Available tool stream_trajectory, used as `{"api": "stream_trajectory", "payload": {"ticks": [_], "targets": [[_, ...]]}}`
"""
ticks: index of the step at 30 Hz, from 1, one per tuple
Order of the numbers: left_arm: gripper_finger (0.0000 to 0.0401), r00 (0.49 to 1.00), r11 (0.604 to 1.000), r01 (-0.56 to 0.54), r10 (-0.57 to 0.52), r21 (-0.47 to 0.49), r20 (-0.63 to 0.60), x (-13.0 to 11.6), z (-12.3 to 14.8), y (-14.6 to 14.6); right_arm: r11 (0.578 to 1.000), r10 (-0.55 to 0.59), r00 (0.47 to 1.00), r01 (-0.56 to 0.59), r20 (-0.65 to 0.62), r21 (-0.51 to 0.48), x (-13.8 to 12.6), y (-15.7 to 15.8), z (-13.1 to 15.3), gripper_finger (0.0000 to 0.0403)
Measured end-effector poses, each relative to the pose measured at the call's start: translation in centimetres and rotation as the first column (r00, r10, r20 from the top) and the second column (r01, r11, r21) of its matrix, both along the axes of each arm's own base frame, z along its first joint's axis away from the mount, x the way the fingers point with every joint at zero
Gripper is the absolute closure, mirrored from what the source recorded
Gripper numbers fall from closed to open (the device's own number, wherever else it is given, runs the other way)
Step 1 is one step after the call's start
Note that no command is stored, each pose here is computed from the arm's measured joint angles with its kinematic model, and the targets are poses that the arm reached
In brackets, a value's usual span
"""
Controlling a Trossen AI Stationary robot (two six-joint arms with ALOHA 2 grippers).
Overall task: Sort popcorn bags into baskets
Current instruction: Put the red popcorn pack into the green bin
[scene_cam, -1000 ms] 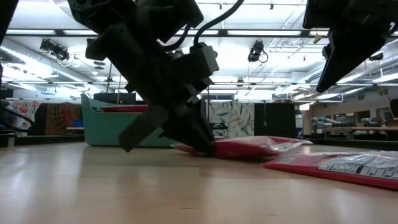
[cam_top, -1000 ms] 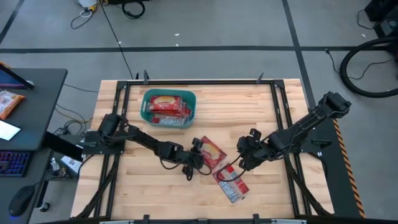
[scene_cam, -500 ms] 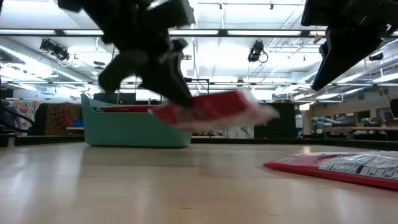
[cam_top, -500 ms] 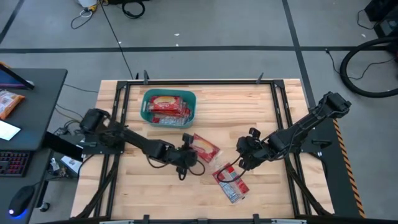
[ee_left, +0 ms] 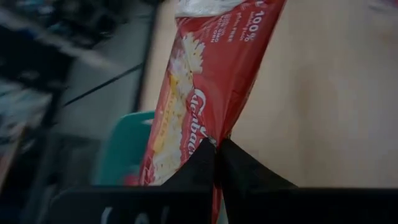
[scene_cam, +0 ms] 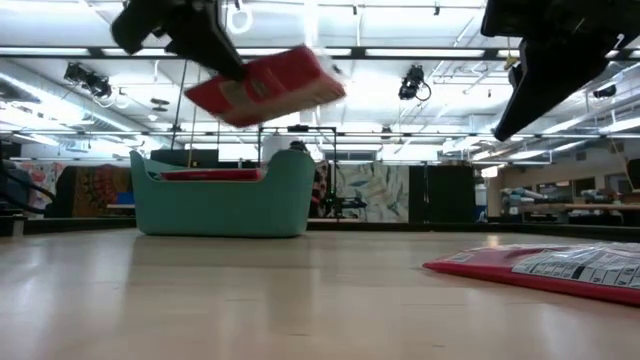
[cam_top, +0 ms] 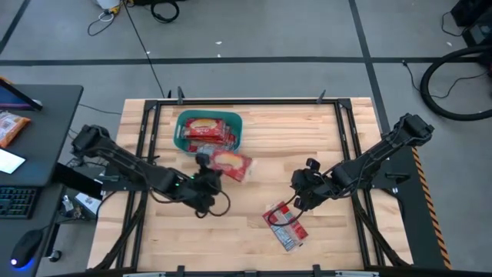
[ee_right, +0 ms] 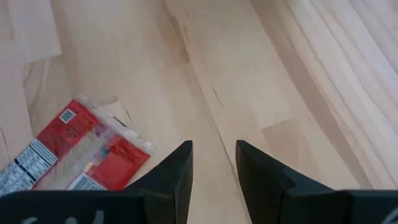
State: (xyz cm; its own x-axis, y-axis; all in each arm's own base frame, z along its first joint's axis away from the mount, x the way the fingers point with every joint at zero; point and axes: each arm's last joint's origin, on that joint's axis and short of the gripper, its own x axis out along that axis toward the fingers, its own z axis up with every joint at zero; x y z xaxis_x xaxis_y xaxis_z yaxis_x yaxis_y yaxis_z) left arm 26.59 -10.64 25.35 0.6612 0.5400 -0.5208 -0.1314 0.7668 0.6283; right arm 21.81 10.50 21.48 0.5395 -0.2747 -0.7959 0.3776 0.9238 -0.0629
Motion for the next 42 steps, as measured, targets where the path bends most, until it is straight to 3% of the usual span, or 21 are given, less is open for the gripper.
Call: {"api": "stream_trajectory", "payload": {"ticks": [4,9,14,19,25,29,32,37,42], "targets": [[0.0387,0.991,0.988,-0.130,0.129,0.084,0.019,-1.1,0.5,1.4,1.000,0.010,1.000,-0.010,0.018,0.001,0.2,0.1,0.1,0.0276],[0.0387,0.969,0.963,-0.232,0.242,0.140,-0.058,-1.7,-2.0,4.0,1.000,0.024,0.999,-0.024,0.035,0.001,0.4,0.2,0.2,0.0276],[0.0387,0.924,0.930,-0.284,0.331,0.235,-0.191,-2.5,-4.8,7.4,1.000,0.027,0.998,-0.027,0.057,0.011,0.5,0.3,0.3,0.0276],[0.0380,0.880,0.914,-0.306,0.378,0.266,-0.288,-2.8,-6.1,10.3,0.998,0.061,0.995,-0.063,0.078,0.023,0.8,0.5,0.5,0.0276],[0.0375,0.835,0.903,-0.365,0.425,0.224,-0.350,-2.7,-6.3,13.8,0.954,0.239,0.965,-0.253,0.104,0.160,1.7,1.9,0.4,0.0276],[0.0358,0.842,0.911,-0.386,0.412,0.146,-0.347,-2.3,-6.3,15.3,0.920,0.316,0.947,-0.319,0.048,0.227,2.3,3.1,-1.3,0.0276],[0.0328,0.861,0.929,-0.356,0.367,0.099,-0.351,-2.0,-6.2,15.2,0.888,0.370,0.929,-0.346,-0.022,0.302,2.5,4.0,-2.9,0.0276],[0.0270,0.872,0.937,-0.329,0.349,0.116,-0.343,-1.9,-4.9,14.5,0.854,0.427,0.897,-0.360,-0.110,0.376,2.4,5.1,-4.8,0.0276],[0.0236,0.918,0.942,-0.332,0.335,0.053,-0.212,-2.1,-2.4,13.5,0.853,0.438,0.889,-0.362,-0.137,0.377,2.3,6.2,-6.1,0.0277]]}}
